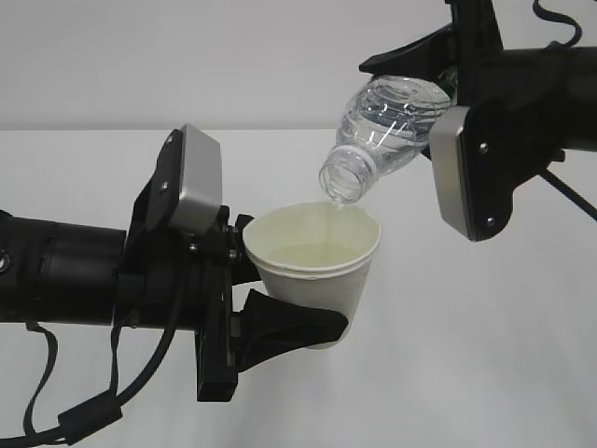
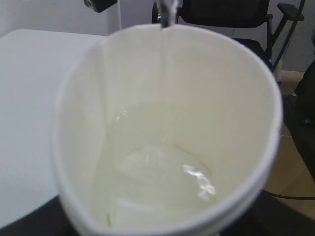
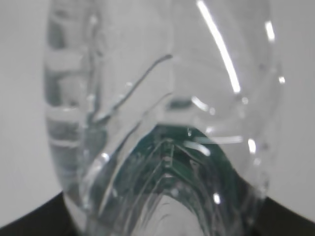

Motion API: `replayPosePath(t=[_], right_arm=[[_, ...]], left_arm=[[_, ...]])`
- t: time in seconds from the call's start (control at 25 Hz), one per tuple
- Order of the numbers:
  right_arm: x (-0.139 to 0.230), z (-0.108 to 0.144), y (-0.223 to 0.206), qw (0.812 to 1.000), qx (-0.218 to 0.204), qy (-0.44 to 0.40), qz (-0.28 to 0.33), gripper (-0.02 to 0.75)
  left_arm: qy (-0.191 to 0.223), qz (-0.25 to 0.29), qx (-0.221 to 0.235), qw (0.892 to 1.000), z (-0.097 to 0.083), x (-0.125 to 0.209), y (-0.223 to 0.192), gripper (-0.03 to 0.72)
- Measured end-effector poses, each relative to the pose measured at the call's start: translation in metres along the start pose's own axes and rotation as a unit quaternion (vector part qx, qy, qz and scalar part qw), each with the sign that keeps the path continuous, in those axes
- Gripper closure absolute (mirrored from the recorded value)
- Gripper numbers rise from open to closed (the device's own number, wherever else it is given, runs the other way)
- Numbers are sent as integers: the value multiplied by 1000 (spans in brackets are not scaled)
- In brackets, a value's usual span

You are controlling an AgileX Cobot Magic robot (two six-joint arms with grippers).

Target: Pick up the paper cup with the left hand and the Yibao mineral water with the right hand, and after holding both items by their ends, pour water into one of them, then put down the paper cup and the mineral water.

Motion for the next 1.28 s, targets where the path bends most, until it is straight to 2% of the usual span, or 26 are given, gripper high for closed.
replayPosePath(t=[1.28], right_arm=[[0,-1,0,1000,0,2,1,328]], left_arm=[[-1,1,-1,1000,0,0,0,267]])
Point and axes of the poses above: a point on each arm's last joint axis where the gripper is mounted, y pointing back along that axis away from the gripper, z along the wrist's bending axis when the last joint is at zero, x = y × z, the point moved 1 cm from there along -y, pointing out along that axis toward the gripper, and after that the axes turned 8 degrees about y, right-handed, at the moved point
